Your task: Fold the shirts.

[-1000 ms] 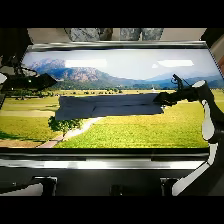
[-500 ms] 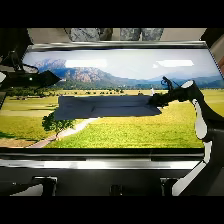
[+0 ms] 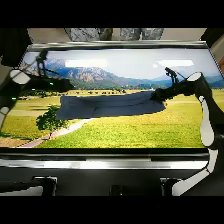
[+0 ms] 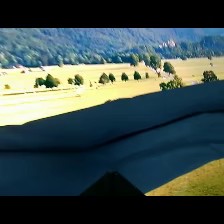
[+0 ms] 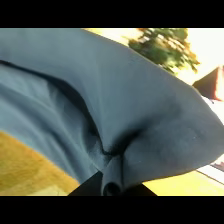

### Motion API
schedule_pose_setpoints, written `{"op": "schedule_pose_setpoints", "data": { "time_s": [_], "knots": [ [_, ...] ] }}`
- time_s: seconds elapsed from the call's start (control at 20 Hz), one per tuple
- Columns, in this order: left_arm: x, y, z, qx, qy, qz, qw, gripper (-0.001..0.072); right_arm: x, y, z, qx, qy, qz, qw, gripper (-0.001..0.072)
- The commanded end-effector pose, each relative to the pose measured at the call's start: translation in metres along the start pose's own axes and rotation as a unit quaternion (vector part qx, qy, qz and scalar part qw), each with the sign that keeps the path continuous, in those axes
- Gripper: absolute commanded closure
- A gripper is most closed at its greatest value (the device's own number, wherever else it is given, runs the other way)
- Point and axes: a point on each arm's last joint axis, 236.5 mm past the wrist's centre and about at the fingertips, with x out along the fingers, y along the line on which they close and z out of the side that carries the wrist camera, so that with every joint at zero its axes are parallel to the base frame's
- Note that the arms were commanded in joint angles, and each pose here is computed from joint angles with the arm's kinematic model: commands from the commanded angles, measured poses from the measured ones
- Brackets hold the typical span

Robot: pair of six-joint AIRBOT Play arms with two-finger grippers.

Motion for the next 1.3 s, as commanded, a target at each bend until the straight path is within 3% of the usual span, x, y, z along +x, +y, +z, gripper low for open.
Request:
{"op": "schedule_pose_setpoints", "data": {
  "time_s": [0.0,0.5,0.9,1.05,1.25],
  "knots": [
    [0.073,-0.051,-0.038,-0.03,0.061,-0.07,0.995,0.0671,-0.049,0.044,0.018,-0.013,-0.045,-0.003,0.999,0.0668],
    [0.191,-0.168,-0.077,-0.147,0.092,-0.205,0.963,0.0672,-0.142,0.141,0.004,-0.01,-0.089,-0.009,0.996,0.0667],
    [0.23,-0.251,-0.108,-0.174,0.096,-0.272,0.941,0.0674,-0.166,0.154,-0.01,0.024,-0.096,-0.035,0.994,0.0666],
    [0.217,-0.233,-0.092,-0.12,0.079,-0.254,0.957,0.0677,-0.166,0.136,-0.002,0.039,-0.11,-0.066,0.991,0.0666],
    [0.137,-0.16,-0.021,-0.002,0.023,-0.133,0.991,0.0677,-0.147,0.139,0.029,0.056,-0.148,-0.036,0.987,0.0667]
  ]
}}
